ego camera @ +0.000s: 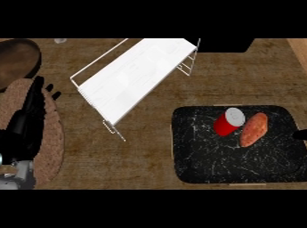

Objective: Pick the sweet potato from the tray and place it in the tiered shelf

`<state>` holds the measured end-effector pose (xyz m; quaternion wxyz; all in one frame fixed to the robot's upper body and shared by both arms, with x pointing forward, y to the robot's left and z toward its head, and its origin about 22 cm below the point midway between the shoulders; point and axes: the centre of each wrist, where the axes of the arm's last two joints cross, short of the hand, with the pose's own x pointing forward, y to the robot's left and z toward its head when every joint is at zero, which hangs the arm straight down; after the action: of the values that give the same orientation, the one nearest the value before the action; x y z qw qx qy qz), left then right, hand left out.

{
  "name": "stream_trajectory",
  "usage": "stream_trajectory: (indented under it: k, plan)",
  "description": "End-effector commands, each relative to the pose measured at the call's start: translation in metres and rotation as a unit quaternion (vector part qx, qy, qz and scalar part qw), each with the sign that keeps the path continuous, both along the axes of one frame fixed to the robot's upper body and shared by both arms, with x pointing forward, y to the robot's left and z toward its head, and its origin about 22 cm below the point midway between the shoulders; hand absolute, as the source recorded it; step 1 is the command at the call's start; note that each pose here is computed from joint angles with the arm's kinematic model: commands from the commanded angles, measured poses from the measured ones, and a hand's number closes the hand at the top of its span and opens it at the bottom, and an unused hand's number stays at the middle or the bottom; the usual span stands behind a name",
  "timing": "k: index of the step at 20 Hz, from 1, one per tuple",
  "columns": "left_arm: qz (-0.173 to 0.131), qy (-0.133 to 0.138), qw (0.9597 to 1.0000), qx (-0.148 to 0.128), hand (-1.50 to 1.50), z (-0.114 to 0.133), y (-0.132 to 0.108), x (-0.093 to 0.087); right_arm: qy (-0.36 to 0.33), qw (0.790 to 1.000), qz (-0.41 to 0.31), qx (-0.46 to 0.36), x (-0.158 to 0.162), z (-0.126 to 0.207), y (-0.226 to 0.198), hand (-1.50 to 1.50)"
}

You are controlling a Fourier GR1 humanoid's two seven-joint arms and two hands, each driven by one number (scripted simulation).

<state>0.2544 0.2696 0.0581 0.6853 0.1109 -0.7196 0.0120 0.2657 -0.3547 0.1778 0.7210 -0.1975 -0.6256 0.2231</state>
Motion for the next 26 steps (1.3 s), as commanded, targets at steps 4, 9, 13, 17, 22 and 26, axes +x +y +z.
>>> stream_trajectory:
  k: [4, 9, 13, 17, 22, 26]
  plan:
    - [-0.011, -0.002, 0.9999, 0.006, 0.00, 0.008, -0.009, 0.004, 0.099, 0.975, -0.019, -0.200, 0.008, 0.024, 0.046, -1.50]
    - [-0.013, 0.002, 0.9999, -0.006, 0.00, -0.007, -0.014, 0.003, 0.142, 0.966, -0.033, -0.213, 0.025, 0.012, 0.089, -1.50]
    - [-0.003, 0.005, 1.0000, -0.002, 0.00, 0.008, -0.004, -0.001, 0.164, 0.950, -0.043, -0.262, 0.030, -0.007, 0.104, -1.50]
    - [0.003, 0.004, 0.9999, -0.013, 0.00, 0.006, -0.004, -0.001, 0.205, 0.919, -0.058, -0.331, 0.032, -0.018, 0.103, -1.50]
    - [0.004, -0.003, 1.0000, -0.007, 0.00, 0.008, -0.015, 0.003, 0.239, 0.906, -0.068, -0.342, 0.036, -0.037, 0.091, -1.50]
    - [0.003, 0.001, 1.0000, -0.005, 0.00, 0.001, 0.003, 0.007, 0.223, 0.917, -0.069, -0.324, 0.036, -0.059, 0.099, -1.50]
